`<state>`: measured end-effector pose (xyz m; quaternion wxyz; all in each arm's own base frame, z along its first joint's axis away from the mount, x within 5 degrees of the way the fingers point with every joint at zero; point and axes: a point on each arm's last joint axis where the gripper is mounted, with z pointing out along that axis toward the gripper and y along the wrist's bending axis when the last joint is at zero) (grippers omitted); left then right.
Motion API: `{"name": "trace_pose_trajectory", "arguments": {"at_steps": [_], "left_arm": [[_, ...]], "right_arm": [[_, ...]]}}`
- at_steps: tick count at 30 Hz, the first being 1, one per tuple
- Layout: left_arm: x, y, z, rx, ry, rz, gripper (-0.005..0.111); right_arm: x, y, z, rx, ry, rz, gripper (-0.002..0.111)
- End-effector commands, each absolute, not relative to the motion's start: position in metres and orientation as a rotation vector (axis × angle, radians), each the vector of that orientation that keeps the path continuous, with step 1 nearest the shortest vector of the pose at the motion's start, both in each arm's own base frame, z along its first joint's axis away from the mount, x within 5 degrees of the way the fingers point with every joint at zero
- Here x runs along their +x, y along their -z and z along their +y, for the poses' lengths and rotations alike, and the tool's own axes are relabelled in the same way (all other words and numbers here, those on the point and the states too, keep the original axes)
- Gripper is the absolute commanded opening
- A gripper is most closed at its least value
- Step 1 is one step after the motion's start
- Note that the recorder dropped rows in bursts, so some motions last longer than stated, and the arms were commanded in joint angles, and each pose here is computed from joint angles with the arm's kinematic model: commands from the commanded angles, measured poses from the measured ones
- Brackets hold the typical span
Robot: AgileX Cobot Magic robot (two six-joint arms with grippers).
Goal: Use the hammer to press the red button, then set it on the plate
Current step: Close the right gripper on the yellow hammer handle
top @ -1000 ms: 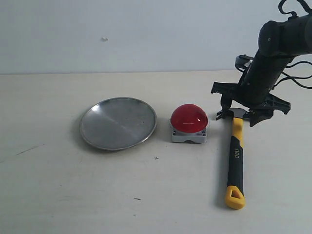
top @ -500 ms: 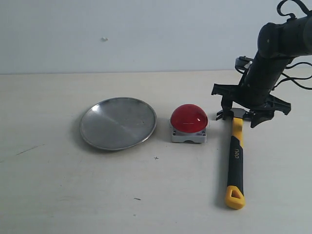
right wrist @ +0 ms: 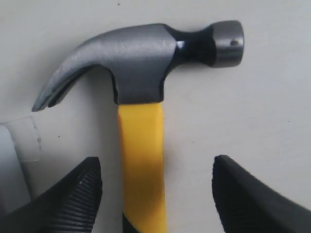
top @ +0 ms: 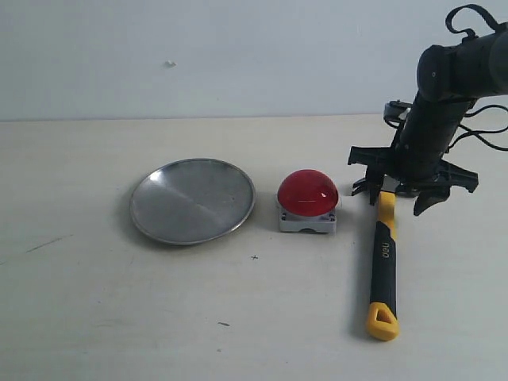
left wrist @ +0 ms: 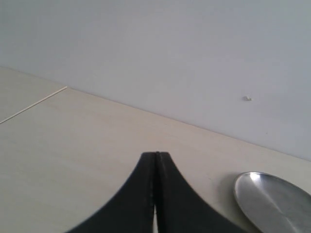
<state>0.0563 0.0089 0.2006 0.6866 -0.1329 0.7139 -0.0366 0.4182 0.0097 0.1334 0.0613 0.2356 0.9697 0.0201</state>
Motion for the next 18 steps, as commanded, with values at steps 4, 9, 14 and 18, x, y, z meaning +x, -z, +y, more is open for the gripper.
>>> {"name": "trace_pose_trajectory", "arguments": {"at_steps": [4, 9, 14, 18], "left_arm": [[0.056, -0.201, 0.008, -0.296, 0.095, 1.591, 0.0], [0.056, -0.201, 0.008, -0.296, 0.095, 1.591, 0.0], [0.056, -0.201, 0.008, -0.296, 0.095, 1.591, 0.0], [0.056, -0.201, 0.008, -0.296, 0.095, 1.591, 0.0]], "right_arm": [[0.418, -0.113, 0.012, 0.709, -0.055, 3.0, 0.062], [0.419, -0.112, 0.012, 0.706, -0.06, 2.988, 0.044], [0.427, -0.113, 0.012, 0.687, -0.09, 2.902, 0.012], [0.431, -0.114, 0.012, 0.597, -0.094, 2.87, 0.0]]}}
